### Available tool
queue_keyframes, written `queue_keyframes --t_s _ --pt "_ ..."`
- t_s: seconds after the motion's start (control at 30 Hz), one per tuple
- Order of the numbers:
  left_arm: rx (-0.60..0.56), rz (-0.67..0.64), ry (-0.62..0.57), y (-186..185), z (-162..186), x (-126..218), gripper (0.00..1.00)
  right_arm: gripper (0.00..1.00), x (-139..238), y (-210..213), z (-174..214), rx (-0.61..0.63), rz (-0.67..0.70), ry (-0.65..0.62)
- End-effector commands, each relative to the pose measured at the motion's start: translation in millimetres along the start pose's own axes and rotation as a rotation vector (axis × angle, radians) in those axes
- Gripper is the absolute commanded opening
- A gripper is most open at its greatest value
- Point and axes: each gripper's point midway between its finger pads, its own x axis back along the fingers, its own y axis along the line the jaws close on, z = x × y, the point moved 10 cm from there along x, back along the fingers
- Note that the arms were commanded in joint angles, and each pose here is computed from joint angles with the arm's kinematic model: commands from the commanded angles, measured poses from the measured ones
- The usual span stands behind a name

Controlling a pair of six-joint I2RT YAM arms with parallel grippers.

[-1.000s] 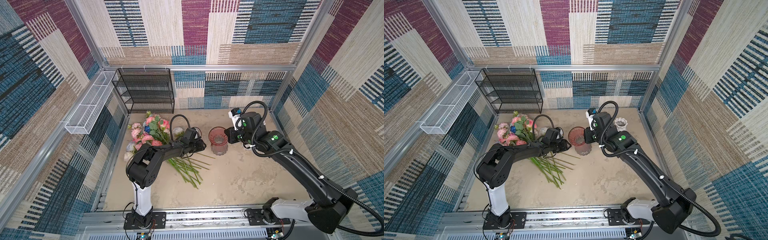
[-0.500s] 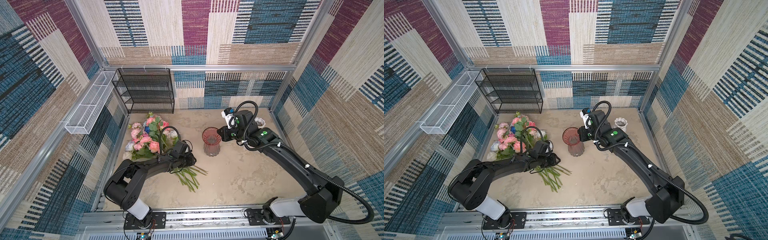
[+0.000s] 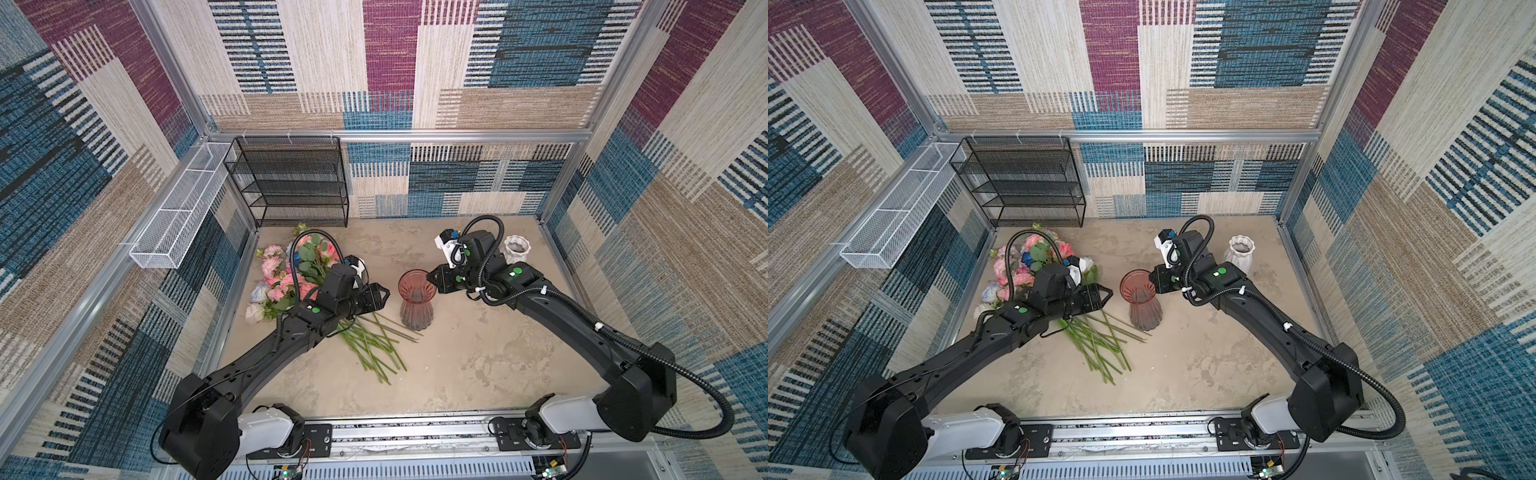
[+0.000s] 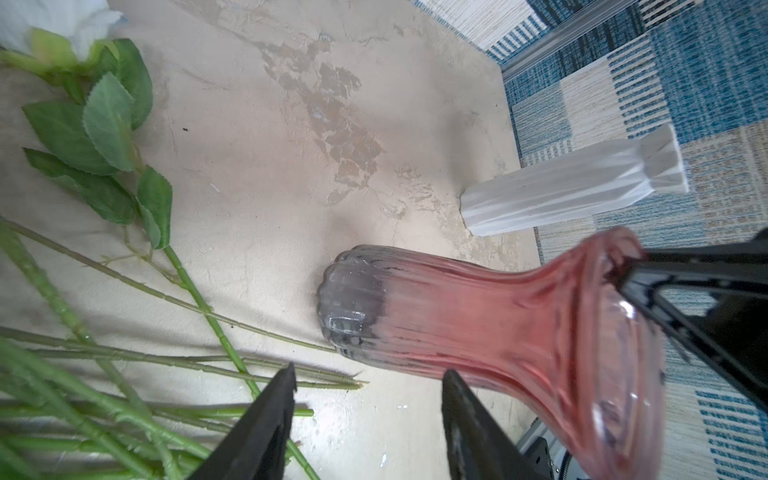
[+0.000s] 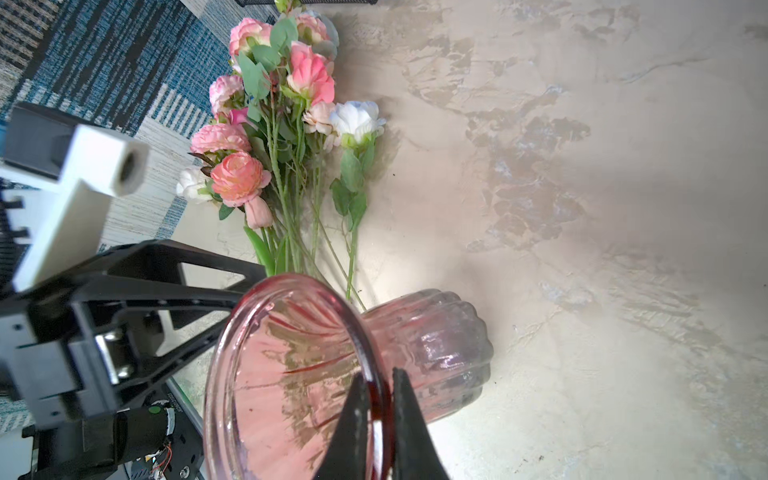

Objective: Arrange the flowers into the vase
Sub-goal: 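Set the pink vase upright near the white vase while the left gripper lowers onto stems, then release the pink vase rim with the right gripper while the left grips a rose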

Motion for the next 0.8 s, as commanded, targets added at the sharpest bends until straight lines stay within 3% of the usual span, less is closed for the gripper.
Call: queue_keyframes --t_s 0.0,0.47,0.53,0.63,0.7,0.77 --pt "-0.020 -0.066 0.013 7.6 4.5 10.1 0.59 0.00 6.9 11.2 -27.3 0.035 -0.052 -0.155" --pt "0.099 -0.092 0.037 37.6 11.3 20.0 0.62 0.02 -27.1 1.1 -33.5 -0.013 -0.011 -0.072" --pt "0.101 -0.095 0.034 37.6 9.1 21.3 0.64 0.24 -26.3 -1.7 -32.1 -0.024 0.019 -0.084" --pt "0.099 -0.090 0.028 35.8 6.3 21.9 0.66 0.47 -23.0 -1.8 -33.4 -0.024 0.034 -0.101" --pt "0.101 -0.090 0.027 35.0 4.9 22.2 0.66 0.61 -19.3 -1.2 -35.9 -0.022 0.040 -0.119" --pt "0.104 -0.091 0.019 35.0 2.4 23.2 0.66 0.69 -13.7 0.8 -39.5 -0.016 0.042 -0.143"
